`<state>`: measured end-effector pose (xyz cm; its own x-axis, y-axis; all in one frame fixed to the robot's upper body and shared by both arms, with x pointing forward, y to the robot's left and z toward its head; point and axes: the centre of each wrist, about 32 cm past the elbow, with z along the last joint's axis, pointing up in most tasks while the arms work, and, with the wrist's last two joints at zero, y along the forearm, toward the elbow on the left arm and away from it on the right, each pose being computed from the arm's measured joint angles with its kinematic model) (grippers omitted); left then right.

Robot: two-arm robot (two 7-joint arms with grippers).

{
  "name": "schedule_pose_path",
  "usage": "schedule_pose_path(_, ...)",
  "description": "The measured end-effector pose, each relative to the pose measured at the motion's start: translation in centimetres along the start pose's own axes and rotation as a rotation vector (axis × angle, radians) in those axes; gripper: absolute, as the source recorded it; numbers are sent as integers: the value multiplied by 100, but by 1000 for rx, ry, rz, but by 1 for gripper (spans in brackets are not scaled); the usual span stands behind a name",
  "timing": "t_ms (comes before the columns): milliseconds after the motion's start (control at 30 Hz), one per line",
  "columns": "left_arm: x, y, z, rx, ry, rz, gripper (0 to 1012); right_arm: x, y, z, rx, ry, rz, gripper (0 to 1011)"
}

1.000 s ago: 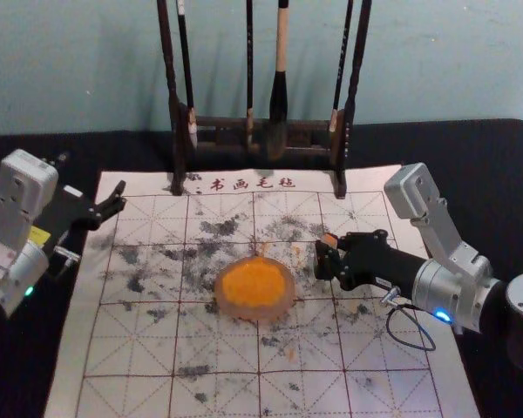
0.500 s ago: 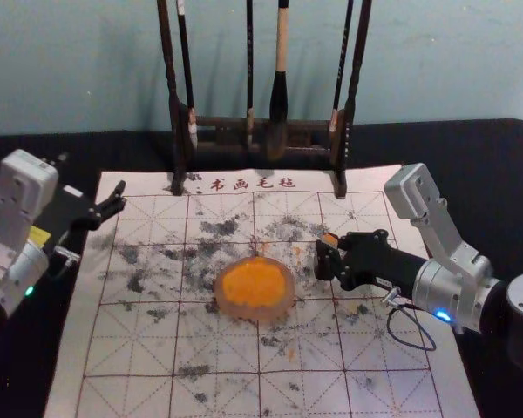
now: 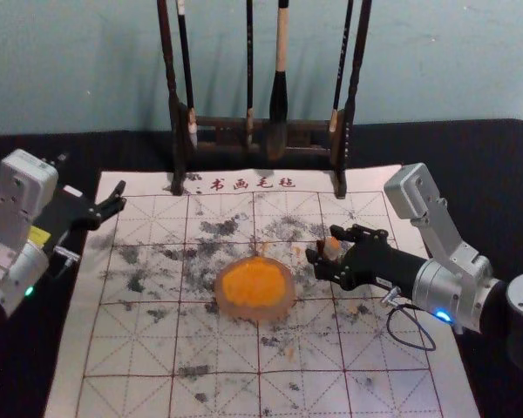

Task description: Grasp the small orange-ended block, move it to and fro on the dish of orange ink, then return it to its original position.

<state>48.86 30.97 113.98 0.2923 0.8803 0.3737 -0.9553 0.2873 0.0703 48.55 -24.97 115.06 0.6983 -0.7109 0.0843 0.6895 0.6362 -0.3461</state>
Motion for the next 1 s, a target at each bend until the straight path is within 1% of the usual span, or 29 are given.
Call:
schedule_pose_path(33,0,0,0,0,0,0,1001,0,0,0,0,0,0,625)
schedule_pose_path(67,0,0,0,0,0,0,1001,0,0,0,0,0,0,625)
schedule_pose_path(100,0,0,0,0,0,0,1001,0,0,0,0,0,0,674)
schedule_pose_path(233,0,0,0,0,0,0,1001,0,0,0,0,1,0,794)
schedule_pose_path(267,0,0,0,0,0,0,1002,0,0,0,0,1,0,844)
schedule_pose_path(400,0,0,0,0,0,0,1001,0,0,0,0,1,0,930)
schedule_pose_path(467,0,0,0,0,0,0,1001,0,0,0,0,1,0,992)
schedule_pose_path(800,0,0,0,0,0,0,1001,0,0,0,0,1,0,1002)
schedule_pose_path(833,0,0,0,0,0,0,1001,-1,-5,4,8,-1,-3,1000)
schedule_pose_path(900,0,0,0,0,0,0,1001,-5,-26,27,45,-12,-20,1000)
schedule_pose_path(933,0,0,0,0,0,0,1001,-13,-53,48,88,-24,-40,1002)
schedule_pose_path(967,0,0,0,0,0,0,1001,-17,-68,64,115,-33,-52,1000)
schedule_pose_path(1000,0,0,0,0,0,0,1001,-24,-99,88,163,-48,-77,1000)
